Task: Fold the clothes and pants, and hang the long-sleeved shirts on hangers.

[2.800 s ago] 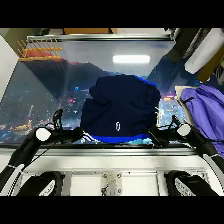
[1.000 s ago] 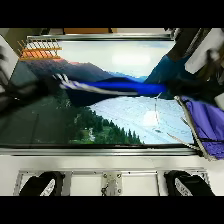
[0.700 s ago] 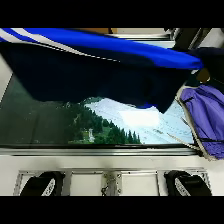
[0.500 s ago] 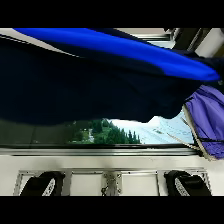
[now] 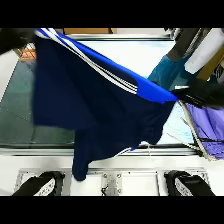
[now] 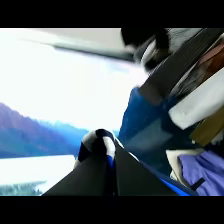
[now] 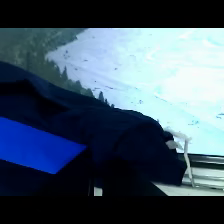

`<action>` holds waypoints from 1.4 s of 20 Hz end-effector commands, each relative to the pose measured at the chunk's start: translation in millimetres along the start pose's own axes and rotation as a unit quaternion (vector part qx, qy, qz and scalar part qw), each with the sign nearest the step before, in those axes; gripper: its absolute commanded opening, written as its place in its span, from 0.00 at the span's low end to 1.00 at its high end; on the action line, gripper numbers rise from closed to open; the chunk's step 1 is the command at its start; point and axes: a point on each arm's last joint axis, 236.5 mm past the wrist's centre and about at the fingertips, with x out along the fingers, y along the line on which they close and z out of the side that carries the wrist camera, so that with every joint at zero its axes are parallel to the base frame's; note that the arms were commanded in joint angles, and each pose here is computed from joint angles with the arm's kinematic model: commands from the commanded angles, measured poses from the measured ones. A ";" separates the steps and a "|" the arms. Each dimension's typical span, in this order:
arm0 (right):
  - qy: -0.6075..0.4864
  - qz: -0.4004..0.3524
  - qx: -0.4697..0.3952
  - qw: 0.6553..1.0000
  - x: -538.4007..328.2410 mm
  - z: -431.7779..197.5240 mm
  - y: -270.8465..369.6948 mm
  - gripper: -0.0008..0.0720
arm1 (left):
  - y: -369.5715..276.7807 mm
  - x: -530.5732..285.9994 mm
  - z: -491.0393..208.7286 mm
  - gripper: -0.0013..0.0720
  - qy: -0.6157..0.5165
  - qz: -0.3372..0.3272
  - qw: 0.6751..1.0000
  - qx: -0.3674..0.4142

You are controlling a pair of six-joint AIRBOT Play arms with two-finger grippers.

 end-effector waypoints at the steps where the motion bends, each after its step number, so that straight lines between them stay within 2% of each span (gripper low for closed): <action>1: 0.074 -0.016 0.017 0.997 97.9 31.0 -30.3 0.04 | 68.7 108.7 -64.2 0.03 0.113 0.006 0.989 -0.100; 6: 0.073 -0.033 0.038 0.996 184.0 66.7 -65.4 0.04 | 118.4 157.2 -100.2 0.03 0.146 0.036 0.980 -0.128; 11: 0.041 -0.080 -0.006 0.996 161.5 76.6 -80.7 0.04 | 99.8 125.2 -86.4 0.03 0.146 0.032 0.986 -0.079; 14: 0.053 -0.119 -0.047 0.990 136.4 58.0 -93.8 0.04 | 104.0 79.4 -113.4 0.03 0.188 0.099 0.977 0.000; 24: 0.143 -0.152 -0.036 0.977 179.2 -75.8 -157.5 0.04 | 130.1 -12.0 -372.5 0.03 0.339 0.141 0.928 -0.063; 28: 0.149 -0.154 -0.027 0.976 202.0 -101.5 -174.2 0.04 | 142.4 -28.7 -423.2 0.03 0.346 0.155 0.921 -0.088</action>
